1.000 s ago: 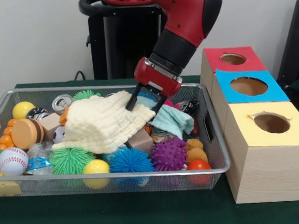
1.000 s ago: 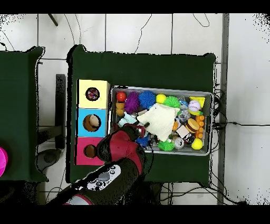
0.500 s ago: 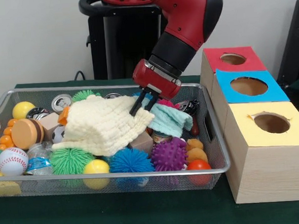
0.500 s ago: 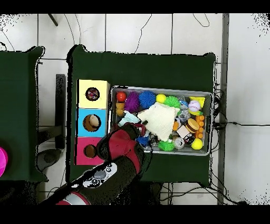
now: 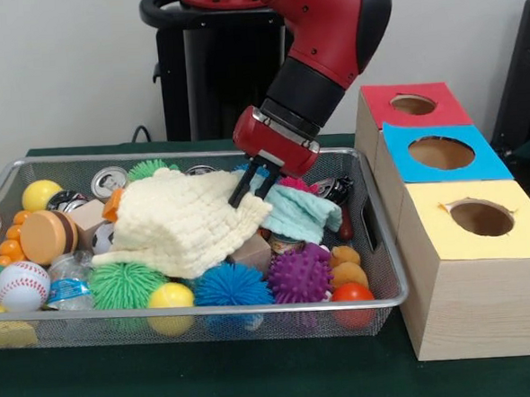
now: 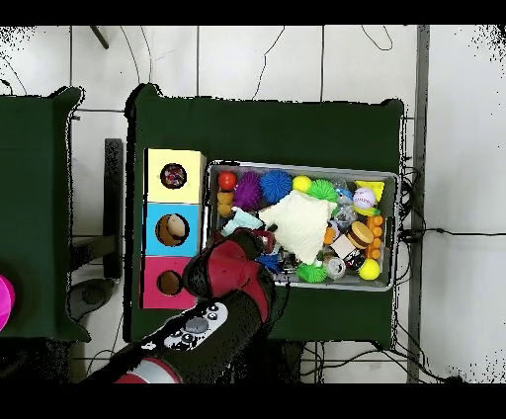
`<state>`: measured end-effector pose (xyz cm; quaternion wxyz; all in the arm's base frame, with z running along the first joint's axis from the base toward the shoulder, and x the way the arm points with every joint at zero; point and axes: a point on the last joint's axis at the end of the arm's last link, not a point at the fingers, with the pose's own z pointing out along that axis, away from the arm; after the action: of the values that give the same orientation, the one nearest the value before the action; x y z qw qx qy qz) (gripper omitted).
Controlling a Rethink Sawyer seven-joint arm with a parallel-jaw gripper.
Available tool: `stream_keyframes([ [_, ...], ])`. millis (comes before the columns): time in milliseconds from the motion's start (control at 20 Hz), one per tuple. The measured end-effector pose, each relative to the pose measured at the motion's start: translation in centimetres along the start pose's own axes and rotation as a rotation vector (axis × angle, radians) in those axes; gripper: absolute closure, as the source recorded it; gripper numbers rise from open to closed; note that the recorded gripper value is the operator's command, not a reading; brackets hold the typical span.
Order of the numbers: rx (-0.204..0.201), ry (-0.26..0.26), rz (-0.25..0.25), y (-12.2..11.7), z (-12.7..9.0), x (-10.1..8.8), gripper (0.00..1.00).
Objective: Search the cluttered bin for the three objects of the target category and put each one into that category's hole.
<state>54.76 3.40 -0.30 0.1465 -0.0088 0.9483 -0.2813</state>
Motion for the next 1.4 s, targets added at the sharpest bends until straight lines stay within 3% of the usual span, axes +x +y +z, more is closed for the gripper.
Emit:
stream_keyframes([
  [250, -0.102, 0.030, 0.105, -2.1, 0.9, -1.7, 1.00],
  [350, -0.116, 0.041, 0.125, -2.7, 1.0, -2.0, 1.00],
  [500, -0.151, 0.103, 0.161, -3.7, 0.7, -2.5, 1.00],
  [800, -0.195, 0.240, 0.161, -4.0, -0.8, -2.0, 1.00],
  [1200, -0.240, 0.333, 0.133, -3.7, -3.1, -2.0, 1.00],
  [1400, -0.249, 0.362, 0.109, -4.8, -5.8, -2.7, 1.00],
])
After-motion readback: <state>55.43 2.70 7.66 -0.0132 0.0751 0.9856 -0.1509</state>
